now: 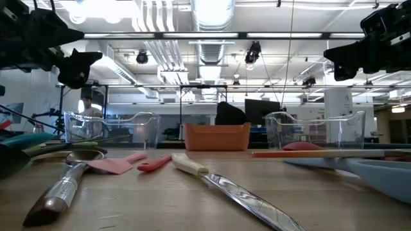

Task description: Pick & Place Kitchen Items

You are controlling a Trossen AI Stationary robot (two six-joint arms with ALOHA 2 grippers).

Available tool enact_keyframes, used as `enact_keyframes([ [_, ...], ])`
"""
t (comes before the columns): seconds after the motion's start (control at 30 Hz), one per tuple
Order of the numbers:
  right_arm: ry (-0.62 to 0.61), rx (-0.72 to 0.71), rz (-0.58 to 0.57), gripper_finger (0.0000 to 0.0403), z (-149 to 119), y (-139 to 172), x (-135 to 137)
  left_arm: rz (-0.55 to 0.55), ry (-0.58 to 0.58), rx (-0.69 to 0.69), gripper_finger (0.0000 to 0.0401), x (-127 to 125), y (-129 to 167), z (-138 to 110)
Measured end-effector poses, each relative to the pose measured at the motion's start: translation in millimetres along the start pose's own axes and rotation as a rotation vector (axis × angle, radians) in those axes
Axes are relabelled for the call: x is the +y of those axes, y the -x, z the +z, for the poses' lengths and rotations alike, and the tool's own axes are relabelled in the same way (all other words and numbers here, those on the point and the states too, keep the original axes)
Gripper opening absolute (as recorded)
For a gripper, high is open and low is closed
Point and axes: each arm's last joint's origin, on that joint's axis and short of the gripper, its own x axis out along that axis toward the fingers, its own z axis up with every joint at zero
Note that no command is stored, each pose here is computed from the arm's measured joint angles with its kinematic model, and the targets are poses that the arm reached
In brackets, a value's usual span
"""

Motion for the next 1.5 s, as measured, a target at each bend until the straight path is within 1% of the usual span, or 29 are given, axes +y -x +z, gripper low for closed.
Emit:
enact_keyframes([
  [0.2, -0.001, -0.004, 0.000, 0.0008, 0, 0, 0, 0.000, 0.000, 0.000, 0.0247, 0, 0, 0],
  [0.27, 0.003, -0.032, 0.000, 0.0008, 3, 0, 0, 0.000, 0.000, 0.000, 0.0247, 0, 0, 0],
  [0.4, 0.032, -0.195, 0.002, 0.0008, 19, 2, 1, 0.000, 0.000, 0.000, 0.0247, 0, 0, 0],
  [0.5, 0.005, -0.329, 0.016, 0.0008, 32, 5, 2, 0.000, 0.000, 0.000, 0.0247, 0, 0, 0],
  [0.63, -0.008, -0.410, 0.028, 0.0008, 40, 8, 2, 0.000, 0.000, 0.000, 0.0247, 0, 0, 0],
  [0.7, -0.053, -0.419, 0.038, 0.0008, 41, 9, 3, 0.000, 0.000, 0.000, 0.0247, 0, 0, 0],
  [0.9, -0.239, -0.384, 0.070, 0.0008, 43, 5, 2, 0.000, 0.000, 0.000, 0.0247, 0, 0, 0],
  [0.97, -0.280, -0.369, 0.074, 0.0008, 44, 3, 1, 0.000, 0.000, 0.000, 0.0247, 0, 0, 0],
  [1.07, -0.288, -0.324, 0.064, 0.0008, 44, -2, -1, 0.000, 0.000, 0.000, 0.0247, 0, 0, 0],
  [1.2, -0.273, -0.274, 0.028, 0.0008, 53, -11, -4, 0.000, 0.000, 0.000, 0.0247, 0, 0, 0],
  [1.33, -0.257, -0.135, 0.003, 0.0008, 62, -30, -9, 0.000, 0.000, 0.000, 0.0247, 0, 0, 0],
  [1.5, -0.224, 0.003, 0.073, 0.0008, 80, -58, -15, 0.000, 0.000, 0.000, 0.0247, 0, 0, 0],
])
